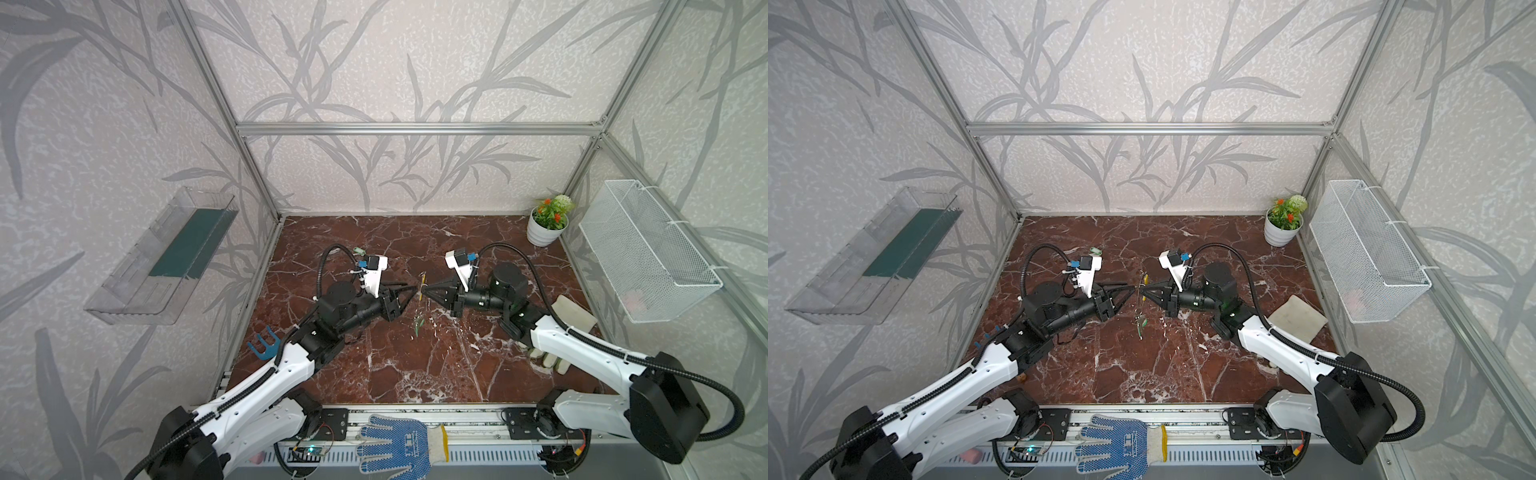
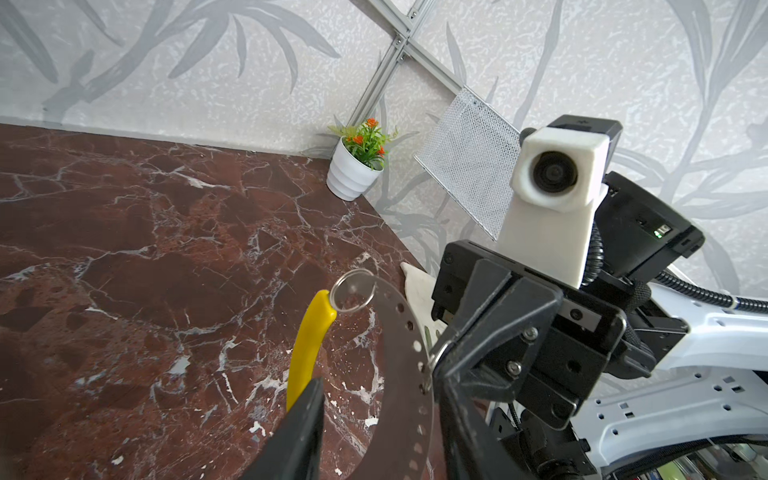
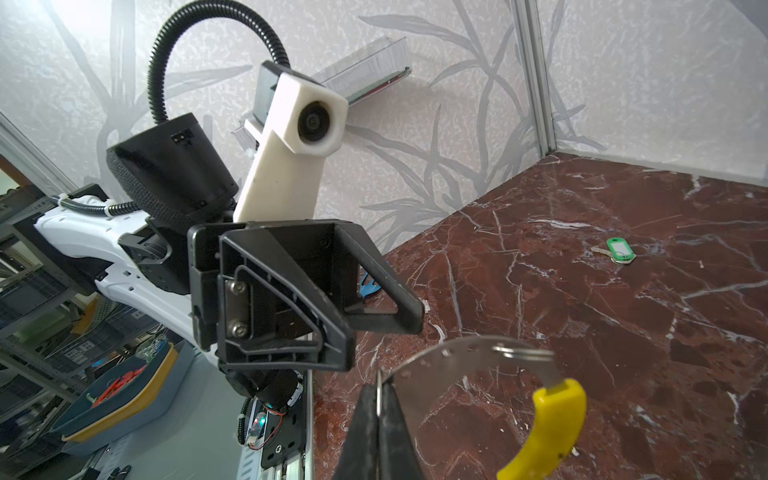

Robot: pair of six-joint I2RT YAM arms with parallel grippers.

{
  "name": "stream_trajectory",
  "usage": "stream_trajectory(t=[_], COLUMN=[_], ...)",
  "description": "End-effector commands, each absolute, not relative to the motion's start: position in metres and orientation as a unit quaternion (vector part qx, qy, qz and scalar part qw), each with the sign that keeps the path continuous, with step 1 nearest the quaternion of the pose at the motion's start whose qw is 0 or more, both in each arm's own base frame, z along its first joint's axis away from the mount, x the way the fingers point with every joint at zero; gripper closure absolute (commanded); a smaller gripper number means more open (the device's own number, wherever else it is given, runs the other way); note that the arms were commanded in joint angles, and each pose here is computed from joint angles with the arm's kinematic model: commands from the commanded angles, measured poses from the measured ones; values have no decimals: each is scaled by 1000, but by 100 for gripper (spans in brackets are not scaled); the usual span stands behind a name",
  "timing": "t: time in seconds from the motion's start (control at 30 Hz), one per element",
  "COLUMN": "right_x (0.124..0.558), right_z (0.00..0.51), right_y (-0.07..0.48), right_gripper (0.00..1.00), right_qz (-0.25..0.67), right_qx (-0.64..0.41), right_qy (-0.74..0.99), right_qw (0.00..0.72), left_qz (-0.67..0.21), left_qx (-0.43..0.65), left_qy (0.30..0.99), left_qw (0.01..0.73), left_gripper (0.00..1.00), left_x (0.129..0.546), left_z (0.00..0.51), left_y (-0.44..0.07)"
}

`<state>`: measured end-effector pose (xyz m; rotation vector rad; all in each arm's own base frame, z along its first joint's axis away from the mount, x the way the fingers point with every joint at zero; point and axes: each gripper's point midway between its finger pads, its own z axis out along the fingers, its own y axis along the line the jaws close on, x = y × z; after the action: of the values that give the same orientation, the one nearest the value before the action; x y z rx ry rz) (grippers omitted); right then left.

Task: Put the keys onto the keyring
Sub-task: 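Lift the keyring with the right gripper while the left gripper approaches it, then grasp the keyring rim near the yellow grip with the left gripper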

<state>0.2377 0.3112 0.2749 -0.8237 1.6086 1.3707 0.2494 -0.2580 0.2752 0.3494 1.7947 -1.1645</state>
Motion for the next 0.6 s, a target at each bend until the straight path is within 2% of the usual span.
stream_trajectory(t=[0.0, 0.27, 0.33, 0.57], right_x=[232, 228, 227, 227], right_z=[286, 285, 287, 284], right_y=[312, 316, 316, 317], right_gripper=[100, 100, 100, 100], right_qz=[567, 590, 595, 597], right_qx=[-340, -347, -348, -348], right_qy=[615, 601, 597, 598], right_qw=[430, 412, 411, 406], left_qz=[-481, -496, -501, -515], left_qx=[160, 173, 178, 187], left_qy=[717, 703, 700, 694], left_qw=[479, 480, 477, 467], left_gripper=[58, 67, 74, 75], left_x=[249, 244, 242, 235], left_z=[290, 297, 298, 296], left_y=[-264, -268, -270, -274])
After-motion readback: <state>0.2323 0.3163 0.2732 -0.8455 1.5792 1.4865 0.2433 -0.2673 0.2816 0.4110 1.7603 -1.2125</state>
